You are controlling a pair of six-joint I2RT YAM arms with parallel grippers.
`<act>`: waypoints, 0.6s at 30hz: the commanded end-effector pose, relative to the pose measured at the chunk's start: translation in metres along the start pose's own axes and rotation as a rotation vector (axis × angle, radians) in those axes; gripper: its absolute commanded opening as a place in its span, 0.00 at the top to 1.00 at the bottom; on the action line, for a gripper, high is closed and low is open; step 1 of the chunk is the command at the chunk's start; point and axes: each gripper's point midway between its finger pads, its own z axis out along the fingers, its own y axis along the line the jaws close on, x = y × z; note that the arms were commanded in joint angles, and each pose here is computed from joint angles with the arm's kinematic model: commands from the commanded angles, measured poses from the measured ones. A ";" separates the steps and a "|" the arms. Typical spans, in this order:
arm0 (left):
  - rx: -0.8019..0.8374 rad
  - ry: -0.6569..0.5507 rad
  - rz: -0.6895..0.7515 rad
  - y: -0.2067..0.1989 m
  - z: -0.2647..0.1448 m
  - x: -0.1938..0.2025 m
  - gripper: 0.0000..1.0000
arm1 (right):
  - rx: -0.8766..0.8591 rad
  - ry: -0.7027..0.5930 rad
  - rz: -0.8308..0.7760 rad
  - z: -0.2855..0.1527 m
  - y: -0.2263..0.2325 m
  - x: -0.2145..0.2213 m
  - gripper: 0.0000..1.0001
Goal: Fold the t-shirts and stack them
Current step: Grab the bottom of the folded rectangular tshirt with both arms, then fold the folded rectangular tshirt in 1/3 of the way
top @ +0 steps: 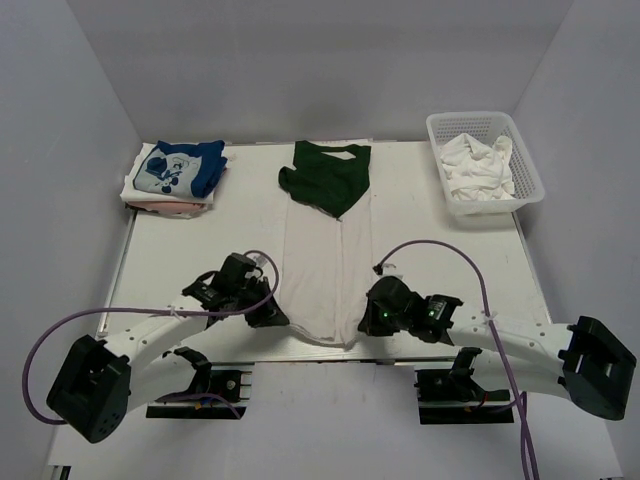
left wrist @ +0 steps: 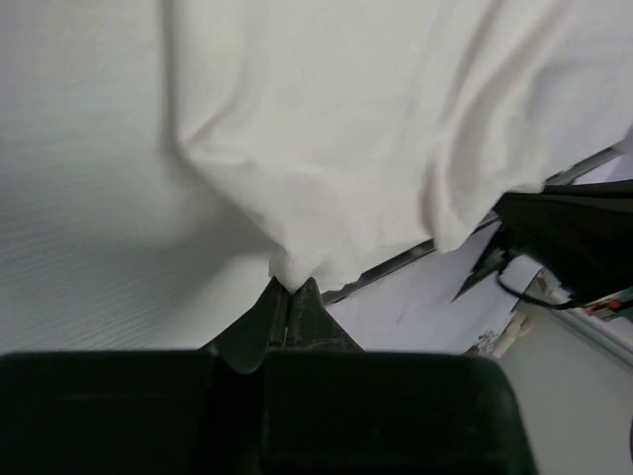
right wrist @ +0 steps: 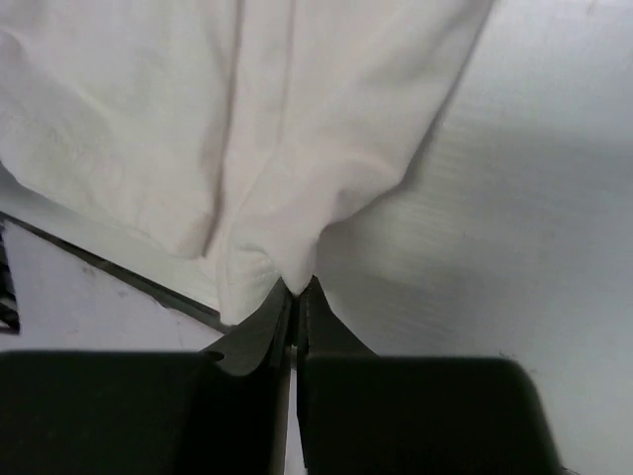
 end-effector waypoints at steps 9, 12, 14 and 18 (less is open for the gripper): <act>-0.057 -0.348 0.066 -0.075 -0.016 -0.137 1.00 | 0.225 -0.398 0.003 -0.024 0.005 -0.157 1.00; -0.076 -0.438 0.064 -0.089 -0.021 -0.182 1.00 | 0.276 -0.464 0.035 -0.019 -0.005 -0.195 1.00; -0.071 -0.467 0.080 -0.098 -0.018 -0.208 1.00 | 0.244 -0.509 0.042 -0.018 0.004 -0.220 1.00; -0.064 -0.491 0.094 -0.109 -0.011 -0.242 1.00 | 0.233 -0.539 0.059 -0.005 -0.002 -0.258 1.00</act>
